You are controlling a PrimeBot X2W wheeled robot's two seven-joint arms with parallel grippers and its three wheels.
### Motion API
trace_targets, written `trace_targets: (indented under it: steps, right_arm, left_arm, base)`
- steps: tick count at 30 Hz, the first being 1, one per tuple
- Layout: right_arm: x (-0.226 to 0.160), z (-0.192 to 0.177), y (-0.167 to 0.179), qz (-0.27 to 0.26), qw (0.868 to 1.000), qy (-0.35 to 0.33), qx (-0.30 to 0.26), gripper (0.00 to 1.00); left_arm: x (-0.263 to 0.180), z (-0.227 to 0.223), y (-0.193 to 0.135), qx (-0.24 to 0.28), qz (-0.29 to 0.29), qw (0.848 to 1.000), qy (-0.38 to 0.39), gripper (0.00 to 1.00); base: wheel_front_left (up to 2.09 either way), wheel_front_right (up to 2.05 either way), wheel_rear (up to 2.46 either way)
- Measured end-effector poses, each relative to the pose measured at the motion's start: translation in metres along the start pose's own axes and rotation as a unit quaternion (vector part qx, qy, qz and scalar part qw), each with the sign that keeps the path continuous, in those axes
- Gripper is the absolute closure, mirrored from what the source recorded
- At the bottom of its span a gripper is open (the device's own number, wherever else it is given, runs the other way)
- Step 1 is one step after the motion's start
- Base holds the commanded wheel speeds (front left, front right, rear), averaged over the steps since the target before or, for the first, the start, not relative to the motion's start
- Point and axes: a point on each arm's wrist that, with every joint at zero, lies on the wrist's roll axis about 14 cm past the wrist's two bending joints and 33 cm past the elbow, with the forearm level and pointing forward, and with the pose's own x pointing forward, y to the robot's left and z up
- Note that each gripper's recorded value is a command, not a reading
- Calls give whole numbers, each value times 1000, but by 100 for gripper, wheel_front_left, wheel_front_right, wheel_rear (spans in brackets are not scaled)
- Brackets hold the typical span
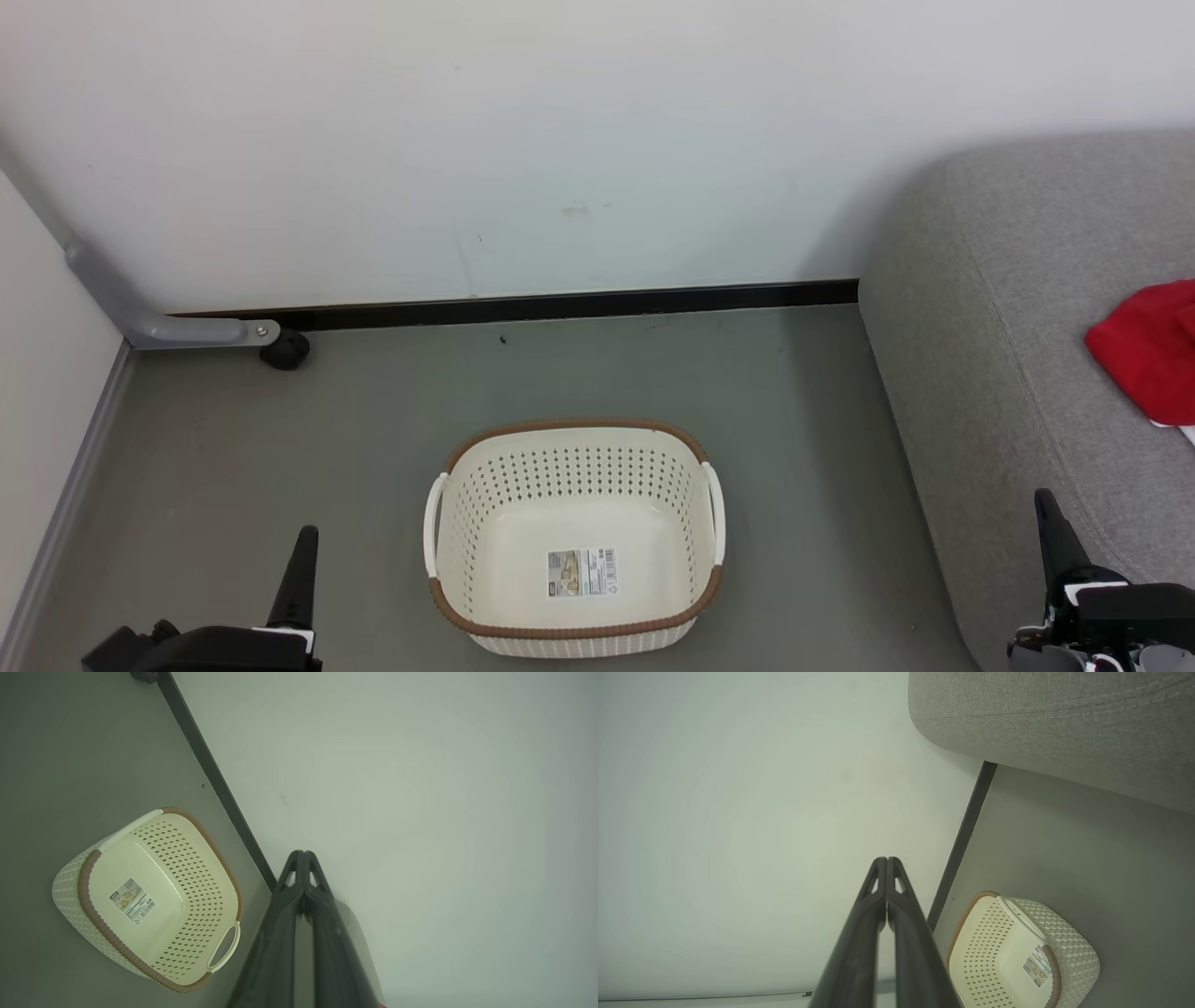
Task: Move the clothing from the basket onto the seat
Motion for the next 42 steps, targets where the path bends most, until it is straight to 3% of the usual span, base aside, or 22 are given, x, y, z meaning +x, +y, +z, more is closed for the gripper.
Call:
trace_targets:
  steps: [18, 42]
  right_arm:
    - [-4, 19, 8, 25, 993, -24, 113, 100]
    - [-4, 19, 9, 26, 993, -23, 115, 100]
  left_arm:
    - [8, 5, -18, -101, -39, 994, 1, 100]
    - [9, 4, -22, -104, -47, 993, 3, 100]
  base:
    - [0, 0, 0]
    - [0, 0, 0]
